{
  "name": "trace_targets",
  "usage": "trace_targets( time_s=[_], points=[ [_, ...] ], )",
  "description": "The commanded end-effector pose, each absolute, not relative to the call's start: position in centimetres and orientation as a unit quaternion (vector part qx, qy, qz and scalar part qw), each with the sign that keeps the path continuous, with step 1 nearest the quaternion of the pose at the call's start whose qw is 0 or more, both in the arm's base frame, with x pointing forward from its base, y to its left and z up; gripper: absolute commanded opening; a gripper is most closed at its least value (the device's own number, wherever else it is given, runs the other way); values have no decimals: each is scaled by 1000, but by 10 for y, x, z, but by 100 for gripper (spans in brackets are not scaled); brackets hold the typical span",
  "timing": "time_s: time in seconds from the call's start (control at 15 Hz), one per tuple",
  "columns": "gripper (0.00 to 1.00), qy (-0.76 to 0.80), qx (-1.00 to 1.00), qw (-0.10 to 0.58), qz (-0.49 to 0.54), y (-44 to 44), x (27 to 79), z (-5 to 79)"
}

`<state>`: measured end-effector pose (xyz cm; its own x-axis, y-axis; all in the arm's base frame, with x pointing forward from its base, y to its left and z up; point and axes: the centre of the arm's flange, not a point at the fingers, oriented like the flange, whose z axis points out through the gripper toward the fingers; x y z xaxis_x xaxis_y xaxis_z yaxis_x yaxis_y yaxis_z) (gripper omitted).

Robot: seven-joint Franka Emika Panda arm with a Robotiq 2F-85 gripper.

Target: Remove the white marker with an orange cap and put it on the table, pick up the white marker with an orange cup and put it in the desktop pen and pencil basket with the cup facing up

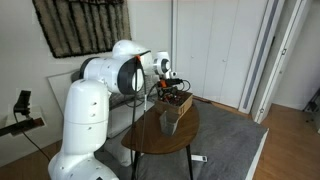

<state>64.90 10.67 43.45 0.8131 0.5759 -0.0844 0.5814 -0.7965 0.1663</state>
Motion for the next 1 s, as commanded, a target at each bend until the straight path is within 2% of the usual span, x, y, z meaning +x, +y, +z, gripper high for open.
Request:
trace_targets(
  time_s=[0.0,0.4,0.53,0.93],
  points=[
    [54,312,946,93,1,99,648,432],
    [11,318,944,83,-17,95,649,415],
    [1,320,944,84,-16,95,648,417],
    [4,322,941,101,15,102,627,451]
  ],
)
